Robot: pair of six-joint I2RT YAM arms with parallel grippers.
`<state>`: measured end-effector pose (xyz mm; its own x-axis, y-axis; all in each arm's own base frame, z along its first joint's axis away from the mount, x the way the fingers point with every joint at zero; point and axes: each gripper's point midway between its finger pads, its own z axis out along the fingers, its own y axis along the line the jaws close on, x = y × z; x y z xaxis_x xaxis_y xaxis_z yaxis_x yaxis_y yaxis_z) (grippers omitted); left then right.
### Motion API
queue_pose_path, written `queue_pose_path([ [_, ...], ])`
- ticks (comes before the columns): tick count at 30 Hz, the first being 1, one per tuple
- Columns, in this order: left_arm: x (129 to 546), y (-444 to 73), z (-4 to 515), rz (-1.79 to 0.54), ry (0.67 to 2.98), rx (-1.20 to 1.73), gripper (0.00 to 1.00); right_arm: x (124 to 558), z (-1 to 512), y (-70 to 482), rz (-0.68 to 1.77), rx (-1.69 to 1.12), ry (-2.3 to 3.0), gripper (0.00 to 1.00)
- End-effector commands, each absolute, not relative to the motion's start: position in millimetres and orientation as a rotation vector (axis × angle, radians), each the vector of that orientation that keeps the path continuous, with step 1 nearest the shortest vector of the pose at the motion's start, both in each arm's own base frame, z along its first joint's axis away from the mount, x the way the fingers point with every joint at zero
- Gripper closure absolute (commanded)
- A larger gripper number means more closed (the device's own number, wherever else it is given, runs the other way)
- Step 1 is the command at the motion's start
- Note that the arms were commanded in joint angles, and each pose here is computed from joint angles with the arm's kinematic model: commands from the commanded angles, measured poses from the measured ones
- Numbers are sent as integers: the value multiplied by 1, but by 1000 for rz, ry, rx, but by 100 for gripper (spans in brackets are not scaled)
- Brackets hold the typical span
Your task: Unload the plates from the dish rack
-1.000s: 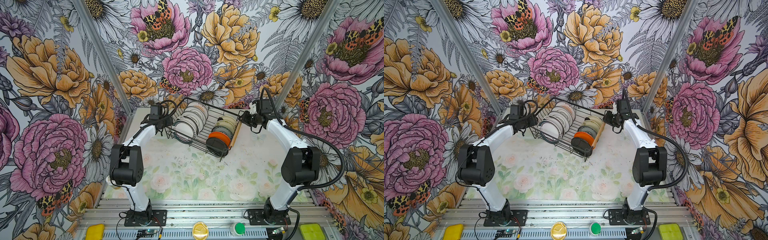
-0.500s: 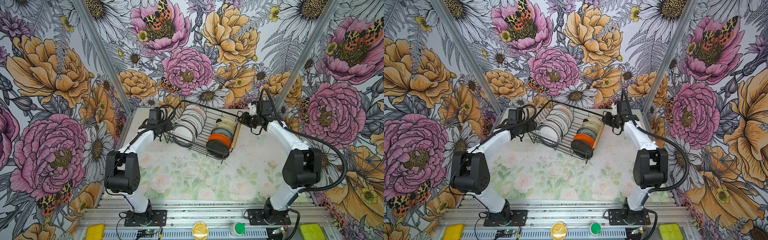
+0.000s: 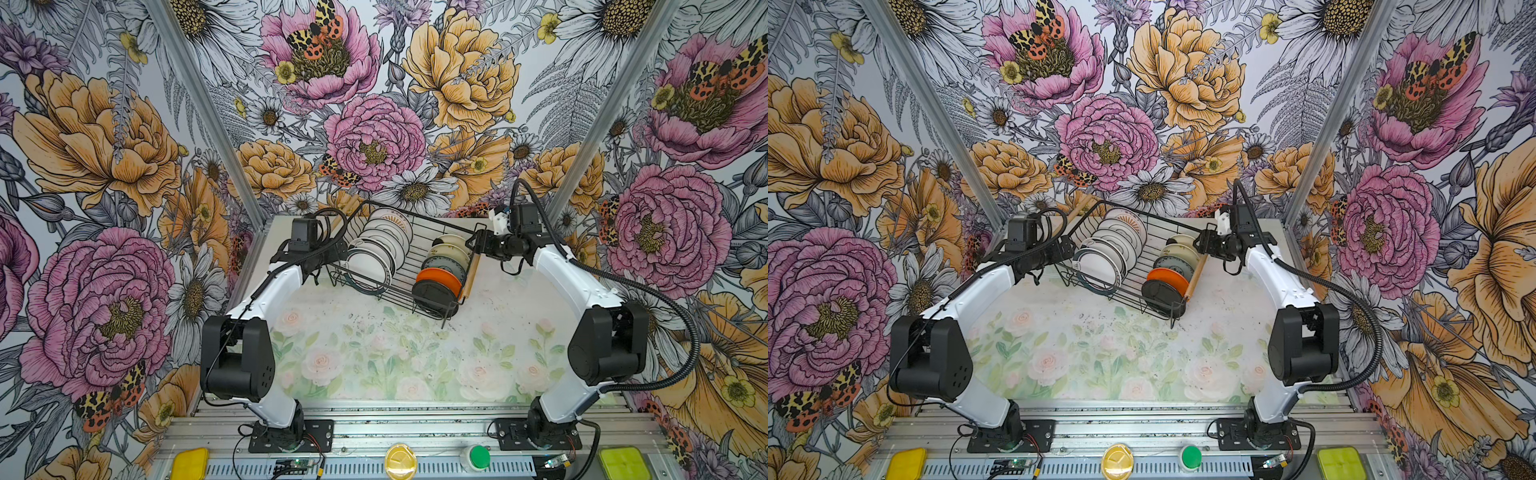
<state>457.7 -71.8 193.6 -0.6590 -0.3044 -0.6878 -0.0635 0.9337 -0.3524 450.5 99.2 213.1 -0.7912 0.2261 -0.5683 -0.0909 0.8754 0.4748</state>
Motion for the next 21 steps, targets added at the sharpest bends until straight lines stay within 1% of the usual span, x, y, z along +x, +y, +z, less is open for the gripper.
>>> queue_pose_path([
  [1, 451, -66, 214, -369, 2234, -252, 1, 440, 237, 77, 566, 124, 2341, 26],
  [3, 447, -61, 217, -338, 2224, -272, 1, 435, 240, 66, 533, 147, 2330, 21],
  [4, 443, -58, 219, -330, 2217, -284, 1, 431, 243, 59, 511, 157, 2320, 13],
  [5, 440, -56, 220, -326, 2215, -299, 1, 428, 245, 54, 497, 162, 2310, 9],
  [6, 435, -55, 223, -328, 2209, -309, 1, 424, 248, 50, 480, 159, 2301, 3],
  [7, 431, -54, 225, -333, 2207, -323, 1, 420, 253, 46, 460, 152, 2288, 1],
  [12, 400, -51, 234, -390, 2184, -420, 1, 399, 286, 47, 406, 28, 2195, 1],
  [15, 382, -55, 228, -465, 2216, -468, 1, 386, 315, 53, 387, -13, 2121, 1],
  [17, 371, -60, 229, -475, 2218, -451, 1, 376, 339, 71, 421, -84, 2063, 1],
  [21, 352, -70, 229, -458, 2225, -417, 1, 357, 376, 122, 431, -327, 1958, 1],
])
